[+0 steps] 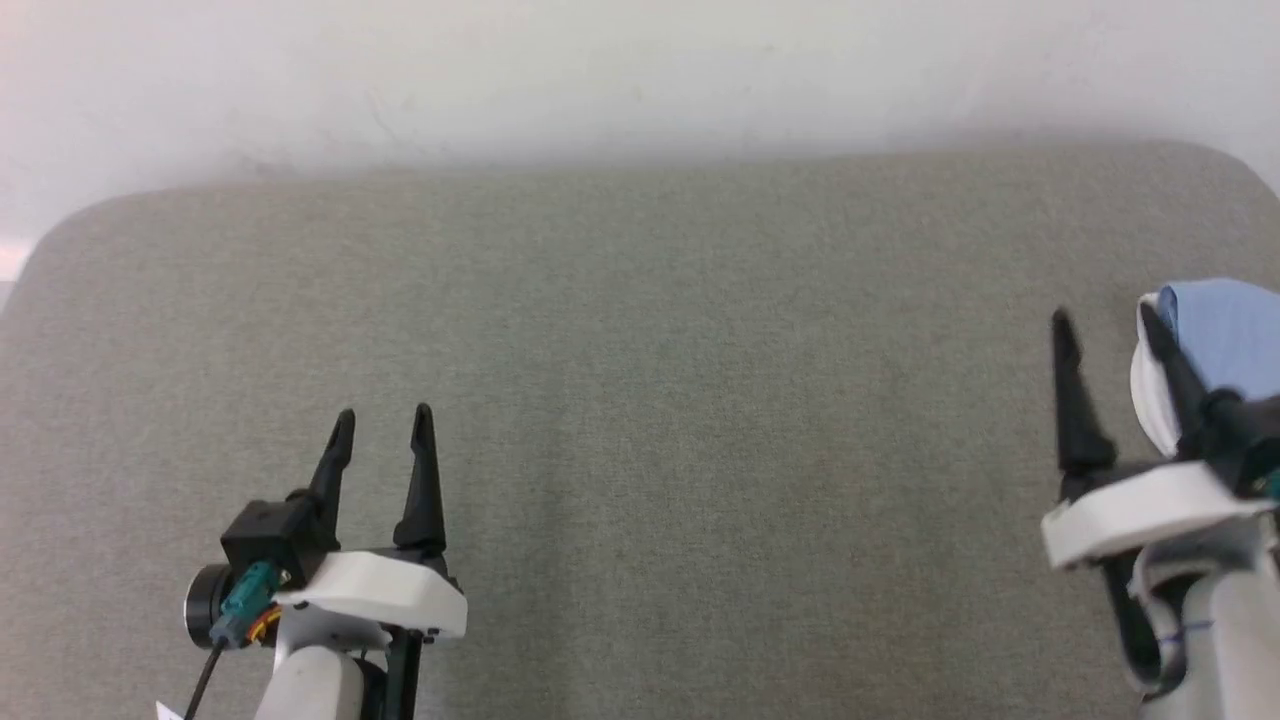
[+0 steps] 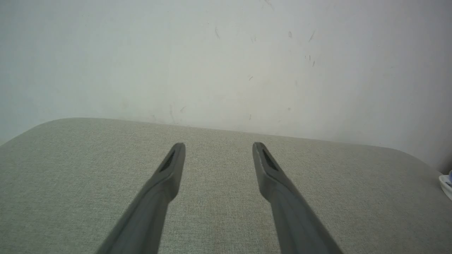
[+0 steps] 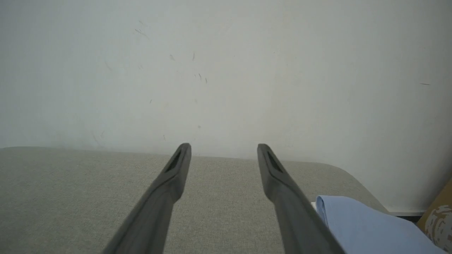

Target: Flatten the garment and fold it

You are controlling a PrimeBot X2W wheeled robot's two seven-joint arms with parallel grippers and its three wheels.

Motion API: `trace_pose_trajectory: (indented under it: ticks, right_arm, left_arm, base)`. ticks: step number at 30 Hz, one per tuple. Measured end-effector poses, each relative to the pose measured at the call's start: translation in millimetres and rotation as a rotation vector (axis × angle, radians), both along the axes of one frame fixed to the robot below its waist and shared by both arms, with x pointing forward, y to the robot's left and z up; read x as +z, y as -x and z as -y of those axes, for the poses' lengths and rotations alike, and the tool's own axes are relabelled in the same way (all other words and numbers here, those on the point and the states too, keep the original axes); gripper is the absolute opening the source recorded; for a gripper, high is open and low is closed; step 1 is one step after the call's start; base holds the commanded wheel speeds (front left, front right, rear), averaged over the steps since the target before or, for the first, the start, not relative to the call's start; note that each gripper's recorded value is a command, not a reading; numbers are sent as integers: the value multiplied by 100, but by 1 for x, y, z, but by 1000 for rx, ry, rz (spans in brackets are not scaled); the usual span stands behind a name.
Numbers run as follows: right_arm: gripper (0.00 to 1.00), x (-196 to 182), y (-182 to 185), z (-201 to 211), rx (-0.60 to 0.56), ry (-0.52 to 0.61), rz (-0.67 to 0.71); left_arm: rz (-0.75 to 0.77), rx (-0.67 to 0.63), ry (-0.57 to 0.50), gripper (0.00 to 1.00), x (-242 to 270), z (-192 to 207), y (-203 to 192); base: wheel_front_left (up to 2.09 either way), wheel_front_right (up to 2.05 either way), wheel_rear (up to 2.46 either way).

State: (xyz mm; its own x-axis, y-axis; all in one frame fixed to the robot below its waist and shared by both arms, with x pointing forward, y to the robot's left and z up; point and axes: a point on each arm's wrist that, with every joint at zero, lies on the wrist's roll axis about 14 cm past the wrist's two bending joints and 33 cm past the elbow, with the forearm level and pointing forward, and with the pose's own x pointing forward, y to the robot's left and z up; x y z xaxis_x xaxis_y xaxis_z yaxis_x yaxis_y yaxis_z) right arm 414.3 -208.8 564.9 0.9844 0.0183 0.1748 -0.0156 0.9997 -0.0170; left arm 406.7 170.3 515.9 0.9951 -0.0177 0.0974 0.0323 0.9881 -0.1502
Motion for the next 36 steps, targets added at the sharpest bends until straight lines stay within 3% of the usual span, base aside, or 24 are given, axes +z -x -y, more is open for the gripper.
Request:
trace_pose_trajectory:
  ticks: [13,25,26,36]
  right_arm:
    - [100,-36,28,-33,72,-45,-92]
    - [100,-44,32,-39,91,-75,-115]
    - [0,-44,32,-40,93,-75,-115]
    - [0,-44,32,-40,95,-74,-116]
  left_arm:
    - [-6,37,18,100,-3,-8,20]
    - [-13,54,27,100,-6,-11,26]
    - [-13,53,27,0,-6,-11,26]
    - [-14,53,27,0,-6,-11,26]
  base:
    - [0,0,0]
    - [0,0,0]
    - [0,0,0]
    - [0,0,0]
